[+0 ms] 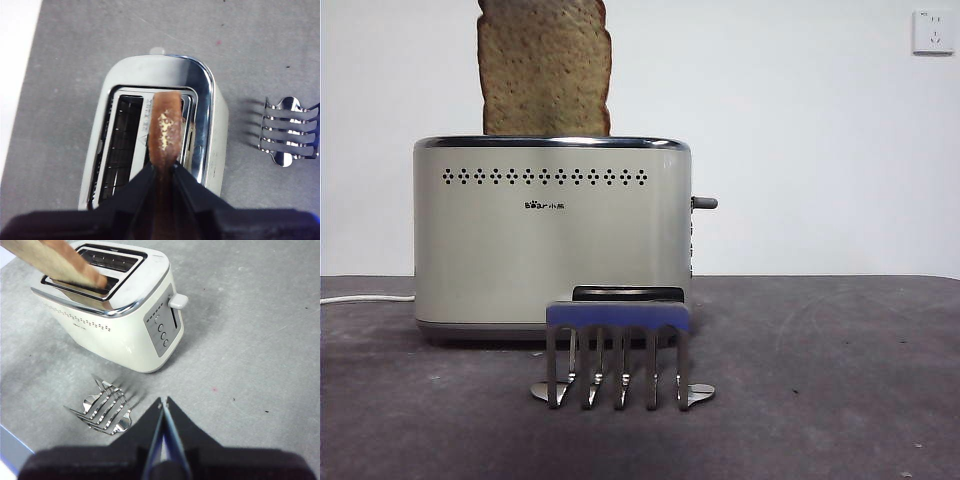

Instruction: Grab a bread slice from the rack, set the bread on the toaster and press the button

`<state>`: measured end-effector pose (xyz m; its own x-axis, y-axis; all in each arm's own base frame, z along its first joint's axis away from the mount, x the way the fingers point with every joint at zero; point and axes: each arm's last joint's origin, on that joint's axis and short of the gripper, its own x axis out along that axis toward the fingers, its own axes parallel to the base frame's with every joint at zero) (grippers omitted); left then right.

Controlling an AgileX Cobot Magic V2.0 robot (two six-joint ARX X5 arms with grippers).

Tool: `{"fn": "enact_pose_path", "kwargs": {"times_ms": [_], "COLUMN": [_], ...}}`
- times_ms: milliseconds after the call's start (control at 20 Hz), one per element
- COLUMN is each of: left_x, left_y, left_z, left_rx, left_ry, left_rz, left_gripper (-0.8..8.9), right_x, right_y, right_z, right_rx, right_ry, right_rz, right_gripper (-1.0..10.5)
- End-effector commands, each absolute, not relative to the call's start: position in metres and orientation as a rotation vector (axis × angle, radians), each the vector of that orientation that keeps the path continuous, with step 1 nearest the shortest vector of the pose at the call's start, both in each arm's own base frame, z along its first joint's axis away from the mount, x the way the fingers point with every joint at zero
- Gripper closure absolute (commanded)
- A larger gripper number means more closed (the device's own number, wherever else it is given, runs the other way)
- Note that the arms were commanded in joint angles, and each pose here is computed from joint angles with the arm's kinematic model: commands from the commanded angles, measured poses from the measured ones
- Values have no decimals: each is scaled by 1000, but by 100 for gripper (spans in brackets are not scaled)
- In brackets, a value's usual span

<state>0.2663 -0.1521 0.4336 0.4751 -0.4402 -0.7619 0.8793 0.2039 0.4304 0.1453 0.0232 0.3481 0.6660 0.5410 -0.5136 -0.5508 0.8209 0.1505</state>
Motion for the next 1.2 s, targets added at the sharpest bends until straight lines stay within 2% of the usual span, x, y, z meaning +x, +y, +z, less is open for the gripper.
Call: {"fn": "enact_pose_path", "kwargs": {"times_ms": [50,400,700,900,1050,1200], "left_x": [272,311,337,340,337,329], "left_y": [-155,-157,-160,-159,-157,-154], "left_z": [428,391,366,367,369,382], "left_rx": [989,946,868,806,745,715], "left_ry": [546,672,724,740,778,758], "left_rz": [-1013,-1056,-1078,-1029,-996,-964], "left_gripper": [822,822,807,615,615,615], "right_x": [145,145,152,165,180,200], "right_y": [24,24,24,26,31,35], "right_z": [348,348,344,342,341,337], "right_rx": [-25,-26,-20,-18,28,71], "right_ry": [572,571,595,592,562,542], "right_rz": [623,624,624,631,727,751], "right_gripper": [958,958,958,958,958,958]}}
